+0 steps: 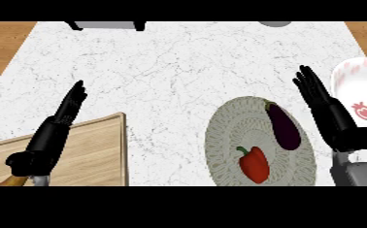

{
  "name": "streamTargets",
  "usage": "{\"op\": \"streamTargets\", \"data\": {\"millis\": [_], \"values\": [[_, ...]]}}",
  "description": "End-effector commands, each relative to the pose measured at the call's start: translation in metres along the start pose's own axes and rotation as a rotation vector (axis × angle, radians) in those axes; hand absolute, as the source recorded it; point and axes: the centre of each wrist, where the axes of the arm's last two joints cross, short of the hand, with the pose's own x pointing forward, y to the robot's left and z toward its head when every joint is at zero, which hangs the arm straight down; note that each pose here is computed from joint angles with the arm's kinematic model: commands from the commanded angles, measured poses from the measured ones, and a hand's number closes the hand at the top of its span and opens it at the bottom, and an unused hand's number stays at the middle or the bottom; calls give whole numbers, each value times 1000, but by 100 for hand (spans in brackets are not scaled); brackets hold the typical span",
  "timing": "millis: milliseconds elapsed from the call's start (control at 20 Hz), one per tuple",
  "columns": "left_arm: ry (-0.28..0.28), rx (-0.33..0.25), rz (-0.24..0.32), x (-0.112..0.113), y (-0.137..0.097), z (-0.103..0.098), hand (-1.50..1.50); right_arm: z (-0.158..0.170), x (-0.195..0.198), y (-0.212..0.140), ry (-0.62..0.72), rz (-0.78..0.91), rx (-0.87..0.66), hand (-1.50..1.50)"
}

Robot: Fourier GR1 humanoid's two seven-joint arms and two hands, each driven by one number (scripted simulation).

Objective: Pick the bell pepper from the placemat and place it in the bowl

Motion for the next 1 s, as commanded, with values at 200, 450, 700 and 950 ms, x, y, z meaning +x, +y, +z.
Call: {"op": "streamTargets", "data": {"millis": [200, 450, 700, 950], "values": [[18, 72, 119, 4, -28, -20, 0, 28, 7, 86, 96, 190, 536, 150], [66, 105, 202, 7, -37, -20, 0, 56, 14, 90, -148, 265, 56, -150], [68, 68, 185, 14, -47, -38, 0, 106, 21, 110, -305, 121, 59, -150], [69, 69, 162, 3, -56, -32, 0, 115, 68, 92, -348, 296, 2, -150]]}}
